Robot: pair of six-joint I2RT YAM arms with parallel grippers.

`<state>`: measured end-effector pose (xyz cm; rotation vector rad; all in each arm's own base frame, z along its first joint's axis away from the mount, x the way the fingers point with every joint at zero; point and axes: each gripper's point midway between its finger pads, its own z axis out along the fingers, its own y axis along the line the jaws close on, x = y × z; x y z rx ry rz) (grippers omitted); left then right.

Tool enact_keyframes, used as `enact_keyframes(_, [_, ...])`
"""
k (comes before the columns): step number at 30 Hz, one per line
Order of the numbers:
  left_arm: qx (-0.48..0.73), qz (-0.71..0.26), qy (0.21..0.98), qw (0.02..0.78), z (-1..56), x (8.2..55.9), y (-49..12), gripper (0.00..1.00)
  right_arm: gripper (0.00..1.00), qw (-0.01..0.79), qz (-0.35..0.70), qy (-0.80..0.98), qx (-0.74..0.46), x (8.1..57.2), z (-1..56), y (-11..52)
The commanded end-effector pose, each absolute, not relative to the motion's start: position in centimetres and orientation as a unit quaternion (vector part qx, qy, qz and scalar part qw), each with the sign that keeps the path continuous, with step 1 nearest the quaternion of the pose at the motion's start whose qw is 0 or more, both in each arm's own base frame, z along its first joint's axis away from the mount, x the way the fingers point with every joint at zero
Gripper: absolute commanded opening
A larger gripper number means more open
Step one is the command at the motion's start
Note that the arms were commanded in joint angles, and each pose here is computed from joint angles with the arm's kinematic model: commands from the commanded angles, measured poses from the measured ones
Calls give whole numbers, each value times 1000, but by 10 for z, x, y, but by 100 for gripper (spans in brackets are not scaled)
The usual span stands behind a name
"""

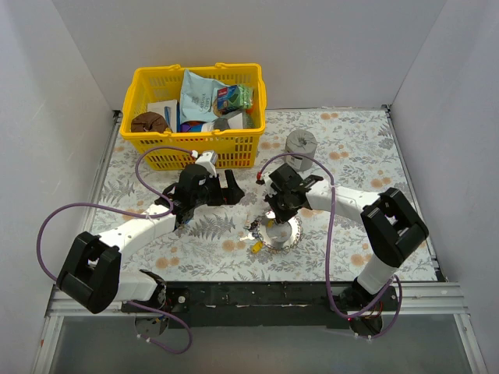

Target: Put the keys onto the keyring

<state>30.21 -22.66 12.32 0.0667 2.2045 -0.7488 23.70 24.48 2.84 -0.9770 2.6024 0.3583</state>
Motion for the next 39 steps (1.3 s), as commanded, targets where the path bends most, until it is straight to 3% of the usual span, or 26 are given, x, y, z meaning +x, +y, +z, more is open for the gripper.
enact_keyframes(1, [38,-306,861,405,127,303,-228,98,1,241,220,867,-377,242,78,281])
enact_keyframes(4, [45,-319,855,406,128,300,-232,98,10,278,235,842,-397,245,91,285])
enact_keyframes(8, [56,-327,851,407,130,298,-234,98,46,302,246,825,-409,248,99,290])
enact_keyframes(11, [59,-330,849,408,132,298,-235,98,55,307,278,809,-416,247,101,299])
enact_keyframes(15, [60,-337,844,413,137,295,-235,98,55,313,307,794,-420,247,99,309])
enact_keyframes(25, [56,-340,849,401,129,291,-235,98,43,290,308,800,-426,257,77,319])
enact_keyframes(39, [60,-346,850,392,121,287,-237,98,43,285,272,817,-421,267,52,311])
